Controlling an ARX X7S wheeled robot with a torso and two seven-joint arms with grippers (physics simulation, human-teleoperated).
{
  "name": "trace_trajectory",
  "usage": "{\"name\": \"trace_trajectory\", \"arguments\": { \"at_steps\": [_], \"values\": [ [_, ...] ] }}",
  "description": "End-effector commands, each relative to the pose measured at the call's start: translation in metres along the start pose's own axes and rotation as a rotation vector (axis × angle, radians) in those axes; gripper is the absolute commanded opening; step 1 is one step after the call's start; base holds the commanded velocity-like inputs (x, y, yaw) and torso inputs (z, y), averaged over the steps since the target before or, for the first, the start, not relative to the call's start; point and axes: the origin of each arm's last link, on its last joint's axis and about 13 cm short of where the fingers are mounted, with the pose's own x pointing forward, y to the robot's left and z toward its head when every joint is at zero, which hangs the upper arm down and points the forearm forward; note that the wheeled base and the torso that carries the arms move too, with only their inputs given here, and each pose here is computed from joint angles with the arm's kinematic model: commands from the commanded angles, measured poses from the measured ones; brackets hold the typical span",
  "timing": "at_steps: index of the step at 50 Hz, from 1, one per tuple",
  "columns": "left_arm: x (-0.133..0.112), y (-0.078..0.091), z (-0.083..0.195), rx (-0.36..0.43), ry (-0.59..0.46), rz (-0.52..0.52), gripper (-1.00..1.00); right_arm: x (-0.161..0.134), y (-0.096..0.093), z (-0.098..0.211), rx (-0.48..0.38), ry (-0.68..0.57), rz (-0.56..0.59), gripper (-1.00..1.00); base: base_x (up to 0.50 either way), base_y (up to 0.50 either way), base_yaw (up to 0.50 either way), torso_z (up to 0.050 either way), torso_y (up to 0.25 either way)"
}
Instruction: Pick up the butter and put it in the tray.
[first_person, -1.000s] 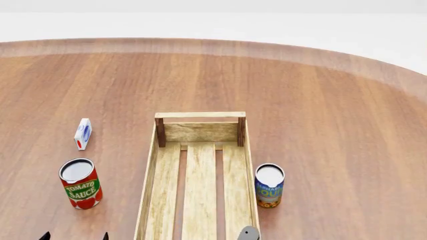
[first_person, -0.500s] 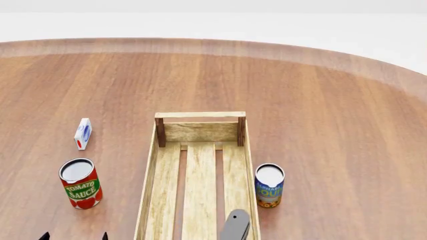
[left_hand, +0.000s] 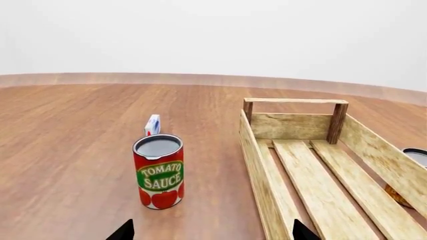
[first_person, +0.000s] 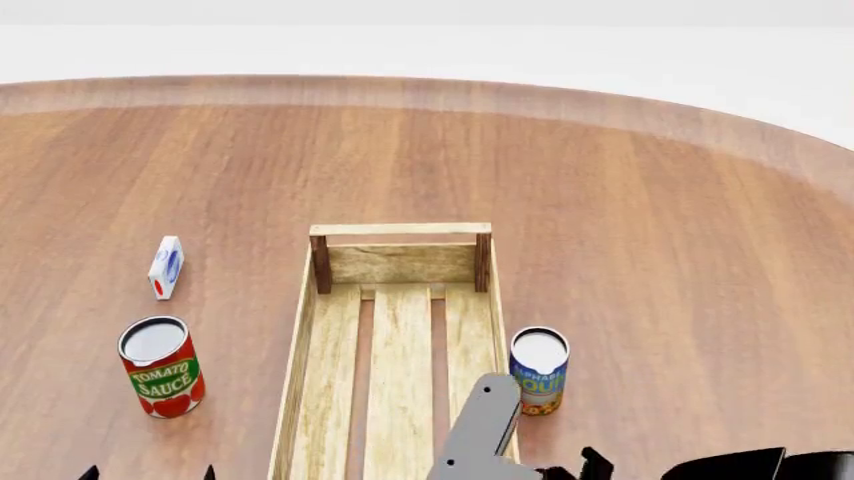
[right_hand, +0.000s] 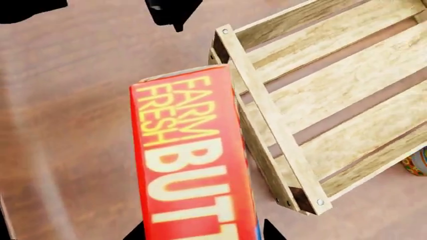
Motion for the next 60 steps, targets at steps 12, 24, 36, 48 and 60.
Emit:
{"name": "trace_trajectory", "arguments": {
  "at_steps": [12,24,36,48,60],
  "values": [
    [0.0,0.0,0.001,0.0,0.002,-0.001,1.0,-0.006,-0.044,0.0,0.177,-0.146,-0.205,-1.0,0.0,0.0,0.0,0.0,0.001],
    [0.0,0.0,0.001,0.002,0.002,-0.001,1.0,-0.002,-0.055,0.005,0.23,-0.204,-0.27,-1.0,0.0,0.0,0.0,0.0,0.001],
    [0.0,0.0,0.001,0.004,0.002,-0.001,1.0,0.006,-0.065,0.02,0.299,-0.323,-0.322,-1.0,0.0,0.0,0.0,0.0,0.001],
    [0.0,0.0,0.001,0.002,0.0,-0.001,1.0,0.036,-0.086,0.044,0.405,-0.39,-0.411,-1.0,0.0,0.0,0.0,0.0,0.001],
    [-0.001,0.0,0.0,0.002,-0.001,-0.001,1.0,0.07,-0.097,0.062,0.421,-0.363,-0.414,-1.0,0.0,0.0,0.0,0.0,0.001]
  ]
}}
